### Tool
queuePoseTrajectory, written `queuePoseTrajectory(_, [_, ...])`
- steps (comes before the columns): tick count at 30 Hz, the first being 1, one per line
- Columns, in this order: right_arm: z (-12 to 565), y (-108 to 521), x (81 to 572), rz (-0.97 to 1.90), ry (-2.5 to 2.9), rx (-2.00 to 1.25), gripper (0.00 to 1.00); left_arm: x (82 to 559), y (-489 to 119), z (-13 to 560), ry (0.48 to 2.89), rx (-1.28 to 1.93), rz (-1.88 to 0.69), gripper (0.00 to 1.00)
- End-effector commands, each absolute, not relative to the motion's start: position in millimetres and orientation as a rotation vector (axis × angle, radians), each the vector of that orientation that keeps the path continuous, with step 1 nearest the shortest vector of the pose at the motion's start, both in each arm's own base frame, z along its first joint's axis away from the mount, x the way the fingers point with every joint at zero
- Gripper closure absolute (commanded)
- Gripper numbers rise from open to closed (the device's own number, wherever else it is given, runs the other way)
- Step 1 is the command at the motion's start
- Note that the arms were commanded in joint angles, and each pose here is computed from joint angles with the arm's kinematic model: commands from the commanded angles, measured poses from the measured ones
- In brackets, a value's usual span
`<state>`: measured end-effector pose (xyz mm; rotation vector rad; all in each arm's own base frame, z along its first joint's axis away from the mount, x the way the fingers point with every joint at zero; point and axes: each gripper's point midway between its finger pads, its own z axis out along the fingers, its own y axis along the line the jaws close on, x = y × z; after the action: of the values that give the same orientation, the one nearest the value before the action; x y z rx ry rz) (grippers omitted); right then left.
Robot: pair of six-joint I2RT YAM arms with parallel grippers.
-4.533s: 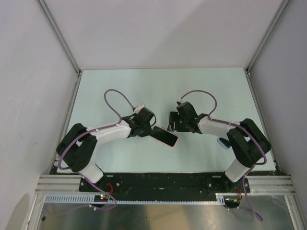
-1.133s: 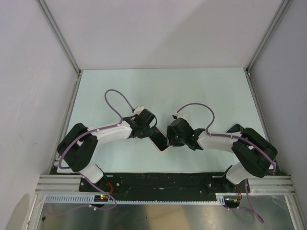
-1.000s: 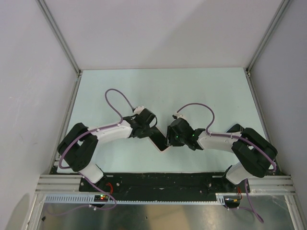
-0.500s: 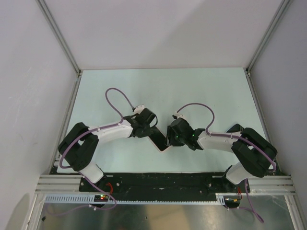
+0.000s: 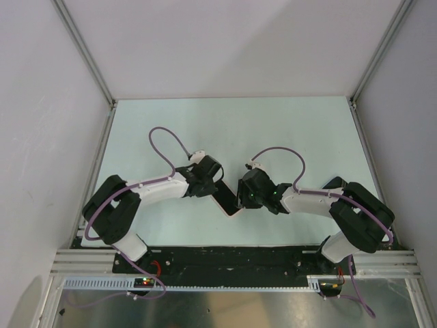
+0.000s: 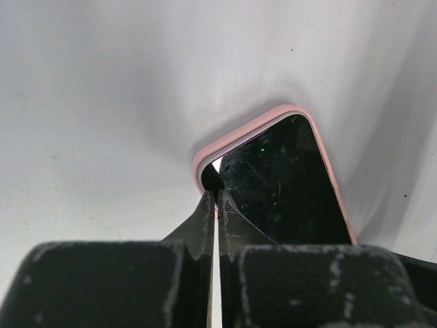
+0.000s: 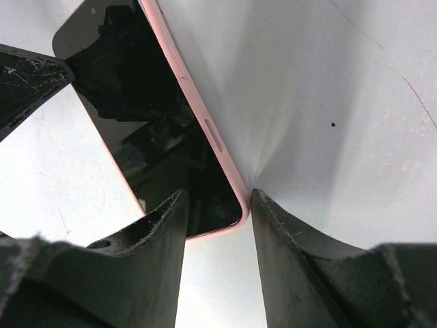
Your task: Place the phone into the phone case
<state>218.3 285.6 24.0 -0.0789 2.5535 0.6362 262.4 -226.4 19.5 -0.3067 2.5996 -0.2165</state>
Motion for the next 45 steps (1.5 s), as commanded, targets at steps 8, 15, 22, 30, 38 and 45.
queuePoseTrajectory(8, [-4.8,272.3,197.1,0.553,2.670,-0.107,0.53,229.9,-226.1,-63.6,2.747,-0.361,-0.182,1.00])
queuePoseTrajectory(15, [10.9,278.3,209.1,0.540,2.634,-0.124,0.52,227.9,-229.4,-68.1,2.756,-0.356,-0.199,1.00])
queuePoseTrajectory(22, [30.5,285.5,260.9,0.535,2.559,-0.122,0.44,236.9,-238.3,-58.4,2.744,-0.317,-0.238,1.00])
queuePoseTrajectory(30, [16.4,299.7,302.5,0.571,2.574,-0.149,0.37,237.2,-239.3,-63.0,2.758,-0.319,-0.233,1.00])
queuePoseTrajectory(38, [-4.4,314.7,299.8,0.551,2.612,-0.188,0.36,234.3,-238.0,-76.0,2.797,-0.321,-0.211,1.00])
queuePoseTrajectory(45, [-25.4,308.5,284.3,0.428,2.666,-0.224,0.37,233.6,-241.8,-80.0,2.809,-0.324,-0.236,1.00])
